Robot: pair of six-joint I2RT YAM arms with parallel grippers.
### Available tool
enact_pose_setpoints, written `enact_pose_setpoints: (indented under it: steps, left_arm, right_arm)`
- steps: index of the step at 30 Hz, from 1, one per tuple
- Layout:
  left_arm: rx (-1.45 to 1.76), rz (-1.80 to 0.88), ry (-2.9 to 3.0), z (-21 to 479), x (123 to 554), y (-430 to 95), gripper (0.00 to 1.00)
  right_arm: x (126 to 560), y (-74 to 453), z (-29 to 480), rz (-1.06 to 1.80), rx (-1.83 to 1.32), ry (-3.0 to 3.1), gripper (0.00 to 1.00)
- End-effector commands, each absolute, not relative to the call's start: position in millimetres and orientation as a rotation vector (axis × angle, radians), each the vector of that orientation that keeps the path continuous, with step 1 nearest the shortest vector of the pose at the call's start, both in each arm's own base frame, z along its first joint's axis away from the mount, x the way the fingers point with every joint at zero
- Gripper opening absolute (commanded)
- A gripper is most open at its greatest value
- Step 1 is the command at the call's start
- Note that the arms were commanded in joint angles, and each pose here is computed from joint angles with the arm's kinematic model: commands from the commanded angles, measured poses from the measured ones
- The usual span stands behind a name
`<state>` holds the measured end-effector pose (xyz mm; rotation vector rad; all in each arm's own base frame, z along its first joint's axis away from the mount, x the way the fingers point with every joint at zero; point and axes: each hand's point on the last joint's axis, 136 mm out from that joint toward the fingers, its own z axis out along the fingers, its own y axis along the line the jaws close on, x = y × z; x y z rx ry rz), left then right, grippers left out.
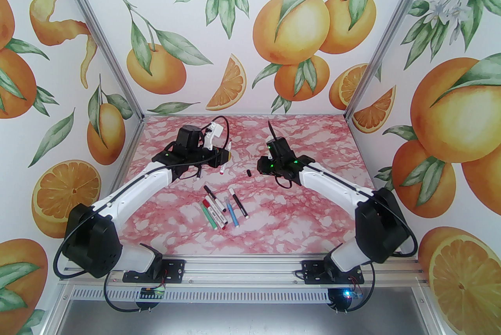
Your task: Open the pen caps
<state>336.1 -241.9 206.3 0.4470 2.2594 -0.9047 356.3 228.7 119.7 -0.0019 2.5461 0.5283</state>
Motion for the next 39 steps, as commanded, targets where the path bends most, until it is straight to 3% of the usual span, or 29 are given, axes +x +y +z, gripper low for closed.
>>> enact_pose_setpoints:
  steps: [1, 14, 39]
  left_arm:
    - [0.415, -0.905, 2.251, 204.2, 325.3, -235.4, 0.05]
    - [0.395, -0.878, 2.243, 182.1, 308.2, -224.3, 0.05]
    - [0.401, -0.838, 2.253, 169.6, 304.6, -218.5, 0.05]
  right_arm:
    - [365.6, 235.5, 123.9, 0.502, -0.053, 2.539, 0.12]
    - [386.7, 242.1, 71.3, 0.39, -0.055, 2.642, 0.15]
    - [401.4, 245.0, 36.7, 0.277, -0.033, 2.722, 0.18]
